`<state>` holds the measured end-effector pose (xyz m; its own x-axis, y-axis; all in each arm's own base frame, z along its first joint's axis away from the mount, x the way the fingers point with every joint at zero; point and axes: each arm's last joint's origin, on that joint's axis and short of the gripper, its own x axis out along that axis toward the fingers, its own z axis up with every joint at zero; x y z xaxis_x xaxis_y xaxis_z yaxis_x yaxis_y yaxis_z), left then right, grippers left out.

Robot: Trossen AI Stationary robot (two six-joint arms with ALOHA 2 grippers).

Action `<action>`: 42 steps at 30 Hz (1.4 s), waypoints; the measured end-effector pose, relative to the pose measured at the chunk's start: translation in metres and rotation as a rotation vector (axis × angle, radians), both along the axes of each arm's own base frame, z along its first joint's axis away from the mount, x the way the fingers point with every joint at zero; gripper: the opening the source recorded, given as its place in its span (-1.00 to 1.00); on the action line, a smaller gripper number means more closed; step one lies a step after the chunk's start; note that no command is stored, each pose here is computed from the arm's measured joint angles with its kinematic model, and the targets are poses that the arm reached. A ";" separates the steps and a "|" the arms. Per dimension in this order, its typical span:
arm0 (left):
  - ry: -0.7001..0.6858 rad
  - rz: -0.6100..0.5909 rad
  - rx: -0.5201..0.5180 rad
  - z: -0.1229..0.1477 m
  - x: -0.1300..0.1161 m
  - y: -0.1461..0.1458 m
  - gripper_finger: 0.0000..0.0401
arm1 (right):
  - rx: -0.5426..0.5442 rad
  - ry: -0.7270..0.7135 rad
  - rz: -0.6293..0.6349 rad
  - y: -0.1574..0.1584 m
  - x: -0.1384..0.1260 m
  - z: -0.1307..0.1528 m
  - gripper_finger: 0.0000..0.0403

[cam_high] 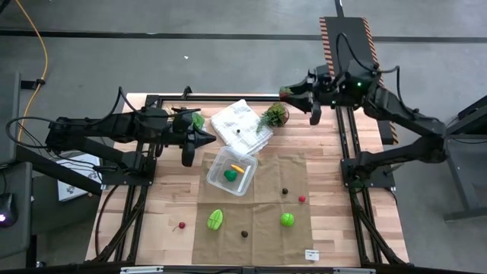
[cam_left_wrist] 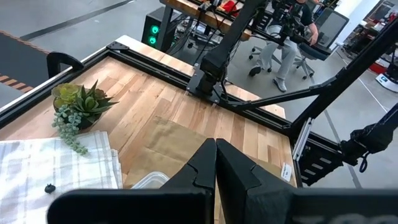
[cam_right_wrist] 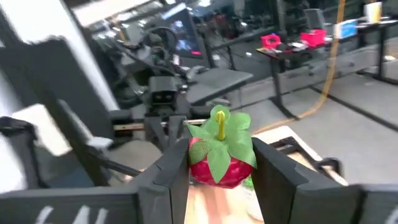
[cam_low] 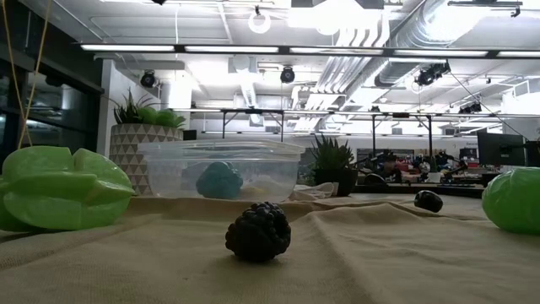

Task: Pick and placing Produce into tupperware
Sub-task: Put the red strawberry into transparent bin

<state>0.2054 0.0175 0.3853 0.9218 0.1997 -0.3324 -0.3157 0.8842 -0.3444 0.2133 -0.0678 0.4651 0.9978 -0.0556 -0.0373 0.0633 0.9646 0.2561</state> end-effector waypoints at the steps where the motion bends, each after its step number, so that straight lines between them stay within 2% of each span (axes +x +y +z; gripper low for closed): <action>1: -0.002 0.000 0.000 0.000 -0.001 0.000 -1.00 | -0.014 0.016 -0.011 0.001 0.001 0.004 -0.37; 9: -0.044 -0.001 0.003 0.010 -0.022 -0.001 -1.00 | -0.082 0.127 -0.059 0.014 0.021 0.019 -0.37; 20: -0.056 0.000 -0.001 0.017 -0.054 -0.004 -1.00 | -0.109 0.260 -0.098 0.036 0.058 0.017 -0.37; 28: -0.015 -0.093 -0.042 0.012 -0.053 -0.006 -1.00 | -0.102 0.349 -0.099 0.049 0.080 0.025 -0.37; 36: 0.041 -0.104 -0.053 0.007 -0.056 -0.007 -1.00 | -0.076 0.453 -0.113 0.055 0.105 0.023 -0.37; 42: 0.048 -0.142 -0.068 0.007 -0.056 -0.008 -1.00 | -0.039 0.477 -0.105 0.061 0.123 0.019 -0.37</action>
